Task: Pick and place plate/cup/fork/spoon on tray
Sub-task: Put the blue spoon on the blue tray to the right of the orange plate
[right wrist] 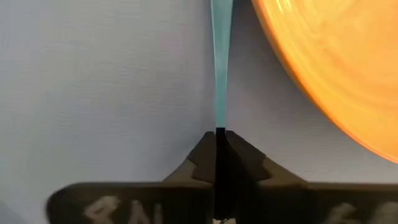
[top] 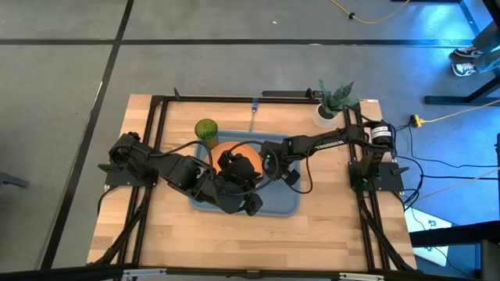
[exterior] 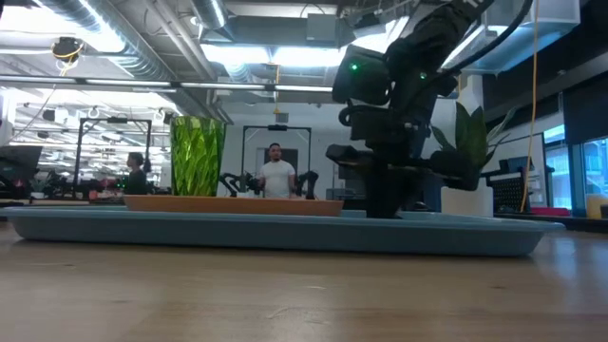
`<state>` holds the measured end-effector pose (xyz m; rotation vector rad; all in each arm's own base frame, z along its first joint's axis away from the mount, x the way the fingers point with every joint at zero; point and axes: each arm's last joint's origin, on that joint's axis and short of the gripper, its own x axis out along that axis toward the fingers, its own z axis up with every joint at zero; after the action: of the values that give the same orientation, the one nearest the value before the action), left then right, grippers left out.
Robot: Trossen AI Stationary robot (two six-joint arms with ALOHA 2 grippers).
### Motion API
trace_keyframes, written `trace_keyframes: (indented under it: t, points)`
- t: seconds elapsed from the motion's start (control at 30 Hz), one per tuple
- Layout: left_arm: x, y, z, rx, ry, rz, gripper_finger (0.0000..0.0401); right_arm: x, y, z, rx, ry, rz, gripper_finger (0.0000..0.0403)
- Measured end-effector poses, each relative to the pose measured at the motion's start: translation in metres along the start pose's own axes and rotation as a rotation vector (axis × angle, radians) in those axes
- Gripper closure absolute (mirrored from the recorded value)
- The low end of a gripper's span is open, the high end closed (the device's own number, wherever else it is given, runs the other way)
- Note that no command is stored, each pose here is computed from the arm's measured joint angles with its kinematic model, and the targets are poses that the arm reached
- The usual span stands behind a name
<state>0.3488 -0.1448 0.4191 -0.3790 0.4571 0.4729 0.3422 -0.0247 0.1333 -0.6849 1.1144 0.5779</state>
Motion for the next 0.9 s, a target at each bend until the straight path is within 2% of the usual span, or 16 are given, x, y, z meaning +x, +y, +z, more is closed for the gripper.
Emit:
trace_keyframes:
  t: [0.23,0.73,0.9]
  points:
    - [0.0,0.0,0.0,0.0,0.0,0.0,0.0348,0.0,0.002,0.002,0.014,0.027,-0.019,0.0385]
    - [0.0,0.0,0.0,0.001,0.014,-0.014,0.0348,-0.007,0.024,0.029,-0.1,0.202,-0.195,0.0385]
    - [-0.001,-0.001,-0.001,0.003,0.02,-0.021,0.0348,-0.006,0.032,0.038,-0.11,0.219,-0.228,0.0385]
